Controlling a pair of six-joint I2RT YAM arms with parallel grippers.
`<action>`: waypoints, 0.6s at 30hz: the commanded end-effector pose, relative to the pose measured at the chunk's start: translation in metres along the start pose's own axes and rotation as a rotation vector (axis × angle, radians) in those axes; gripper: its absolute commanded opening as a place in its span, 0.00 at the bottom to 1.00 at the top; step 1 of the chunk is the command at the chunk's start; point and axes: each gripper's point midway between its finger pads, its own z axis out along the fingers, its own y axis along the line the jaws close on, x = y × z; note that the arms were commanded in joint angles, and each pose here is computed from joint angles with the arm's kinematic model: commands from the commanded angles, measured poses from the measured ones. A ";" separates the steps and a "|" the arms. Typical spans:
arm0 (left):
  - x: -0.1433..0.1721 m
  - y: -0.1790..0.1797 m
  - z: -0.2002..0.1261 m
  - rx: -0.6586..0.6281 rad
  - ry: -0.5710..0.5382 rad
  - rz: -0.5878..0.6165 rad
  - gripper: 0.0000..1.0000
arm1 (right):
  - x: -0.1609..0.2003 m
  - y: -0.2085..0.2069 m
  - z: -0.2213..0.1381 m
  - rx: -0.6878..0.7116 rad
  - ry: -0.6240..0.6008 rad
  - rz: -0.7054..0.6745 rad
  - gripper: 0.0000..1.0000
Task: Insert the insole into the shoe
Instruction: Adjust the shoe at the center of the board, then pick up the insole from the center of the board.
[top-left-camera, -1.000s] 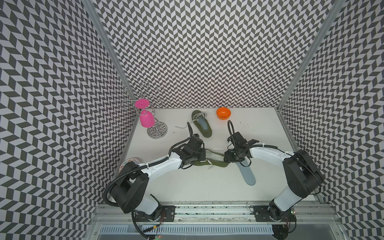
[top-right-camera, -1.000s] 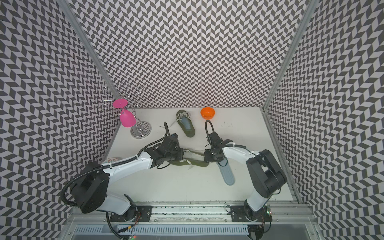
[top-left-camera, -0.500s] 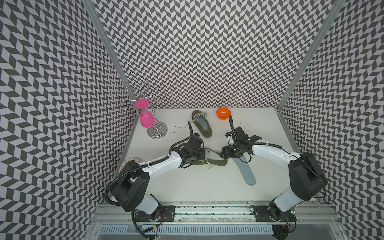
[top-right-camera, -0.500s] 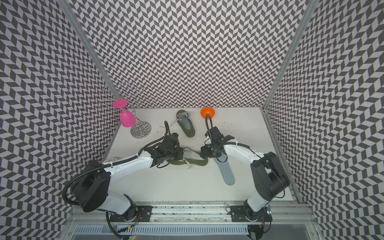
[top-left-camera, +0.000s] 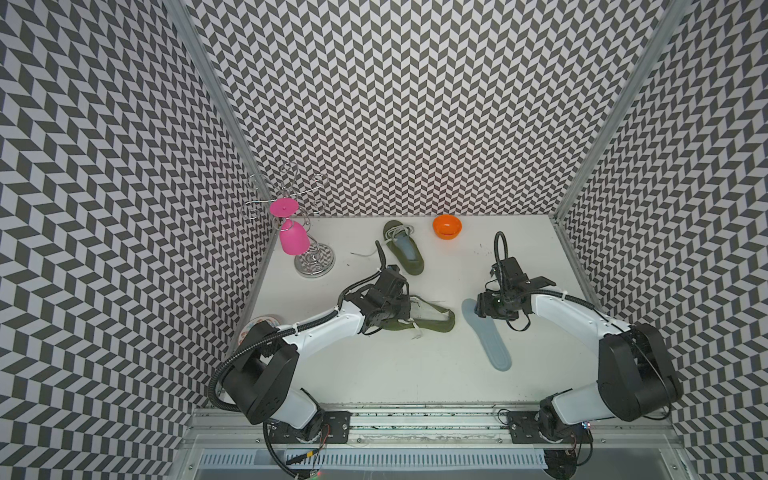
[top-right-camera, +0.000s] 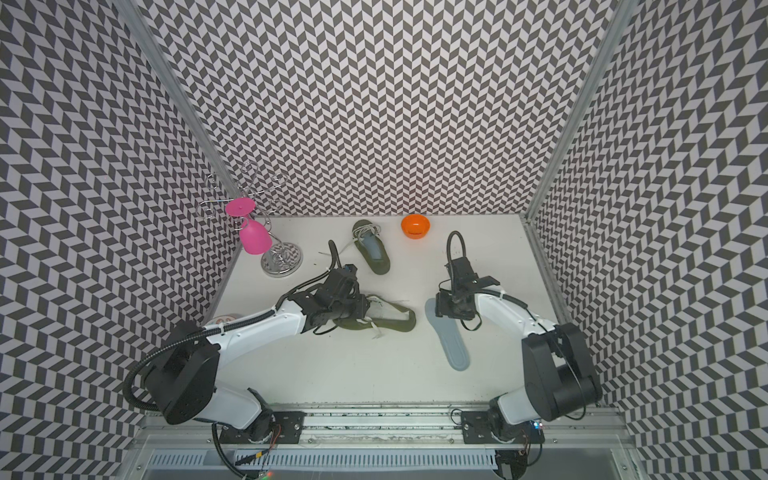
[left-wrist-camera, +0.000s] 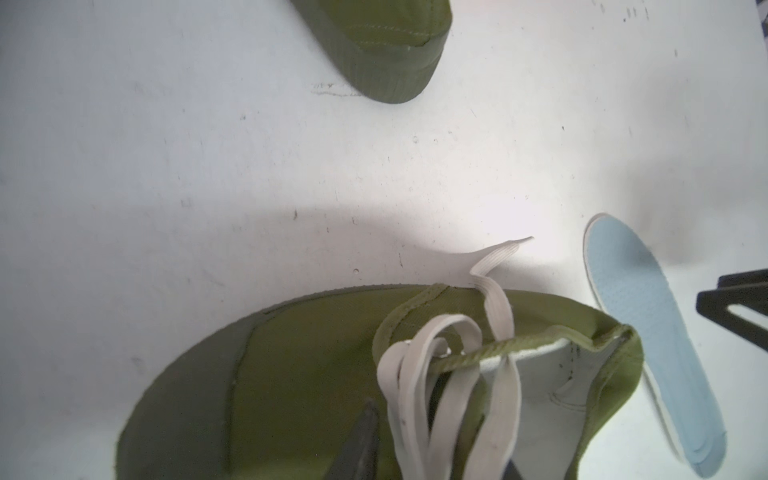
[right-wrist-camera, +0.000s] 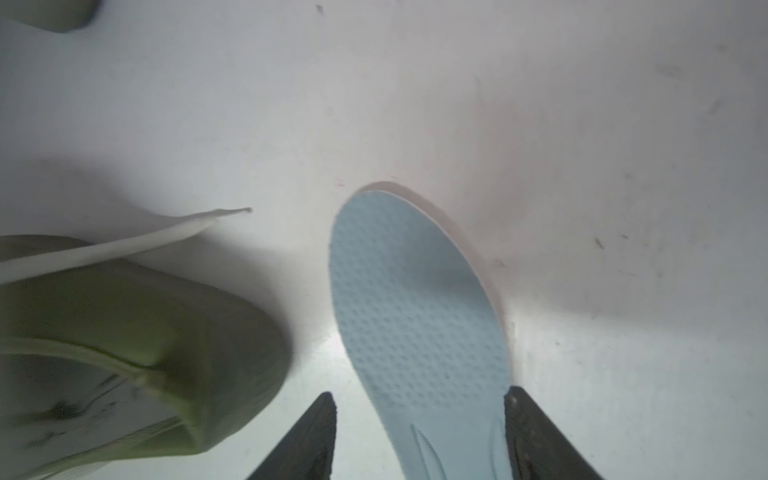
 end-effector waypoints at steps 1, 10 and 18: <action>-0.031 -0.014 -0.026 0.026 -0.092 0.001 0.44 | 0.003 -0.019 0.000 0.078 -0.025 0.042 0.61; -0.059 -0.015 -0.060 0.043 -0.173 -0.003 0.52 | 0.020 -0.033 0.019 0.094 -0.007 0.097 0.53; -0.091 -0.011 -0.083 0.036 -0.249 0.012 0.54 | 0.020 -0.030 0.025 0.060 -0.010 0.089 0.28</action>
